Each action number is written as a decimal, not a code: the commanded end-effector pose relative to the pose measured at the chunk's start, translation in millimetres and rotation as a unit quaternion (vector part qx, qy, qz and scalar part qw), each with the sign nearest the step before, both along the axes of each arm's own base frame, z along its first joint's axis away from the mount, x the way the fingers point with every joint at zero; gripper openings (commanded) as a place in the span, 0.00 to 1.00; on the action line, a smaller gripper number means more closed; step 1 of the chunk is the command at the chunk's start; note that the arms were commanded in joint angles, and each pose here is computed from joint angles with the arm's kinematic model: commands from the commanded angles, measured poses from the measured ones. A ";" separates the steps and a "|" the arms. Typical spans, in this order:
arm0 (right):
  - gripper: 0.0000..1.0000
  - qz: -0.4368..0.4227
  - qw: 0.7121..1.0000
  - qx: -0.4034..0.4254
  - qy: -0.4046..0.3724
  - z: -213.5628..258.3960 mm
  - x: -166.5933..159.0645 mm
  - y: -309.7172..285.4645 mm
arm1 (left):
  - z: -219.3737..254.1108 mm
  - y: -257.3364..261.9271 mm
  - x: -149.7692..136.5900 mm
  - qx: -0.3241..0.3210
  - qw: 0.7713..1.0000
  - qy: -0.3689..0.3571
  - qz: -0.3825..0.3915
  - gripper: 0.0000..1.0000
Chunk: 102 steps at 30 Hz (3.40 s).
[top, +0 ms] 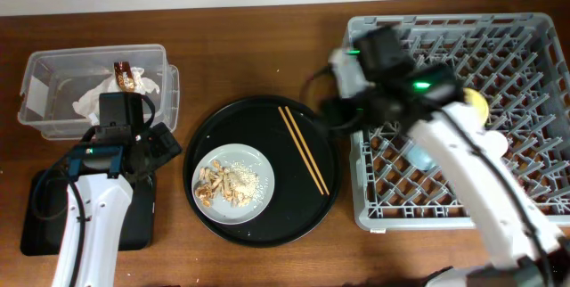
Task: Sort waste into correct bins and load items into the dishwasher rack
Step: 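Reach the right gripper to the wooden chopsticks and grasp one, then carry the chopstick into the rack and release it, then reach the right gripper back and grasp the remaining chopstick, then carry the second chopstick into the rack and release it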
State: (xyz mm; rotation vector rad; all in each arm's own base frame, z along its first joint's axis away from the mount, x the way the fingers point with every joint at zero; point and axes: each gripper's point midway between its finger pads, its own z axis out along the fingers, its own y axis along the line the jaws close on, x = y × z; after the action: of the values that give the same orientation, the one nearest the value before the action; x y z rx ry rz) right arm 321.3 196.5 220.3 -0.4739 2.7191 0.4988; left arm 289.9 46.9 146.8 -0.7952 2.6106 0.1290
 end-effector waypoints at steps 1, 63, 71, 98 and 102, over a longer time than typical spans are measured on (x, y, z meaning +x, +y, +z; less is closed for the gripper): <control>0.52 -0.023 0.993 -0.115 -0.017 -58.2 23.9 27.5 | 3.1 2.7 0.9 0.003 1.000 -0.006 0.009 0.99; 0.42 -0.046 0.959 -0.246 0.136 -200.7 55.0 41.8 | 3.1 2.7 0.9 0.003 1.000 -0.006 0.009 0.99; 0.33 -0.047 0.960 -0.243 0.133 -219.2 55.9 42.1 | 3.1 2.7 0.9 0.003 1.000 -0.006 0.009 0.99; 0.39 -0.205 0.960 -0.177 0.075 -70.7 139.7 -125.3 | 3.1 2.7 0.9 0.003 1.000 -0.006 0.009 0.99; 0.38 -0.223 0.948 -0.190 0.125 -30.4 82.3 -136.1 | 3.1 2.7 0.9 0.003 1.000 -0.006 0.009 0.99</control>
State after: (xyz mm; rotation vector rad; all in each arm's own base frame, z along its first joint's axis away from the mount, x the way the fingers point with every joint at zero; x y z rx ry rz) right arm 425.0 63.0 148.1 0.1000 3.0866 -0.1171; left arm 290.2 47.0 146.9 -0.7950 2.6090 0.1289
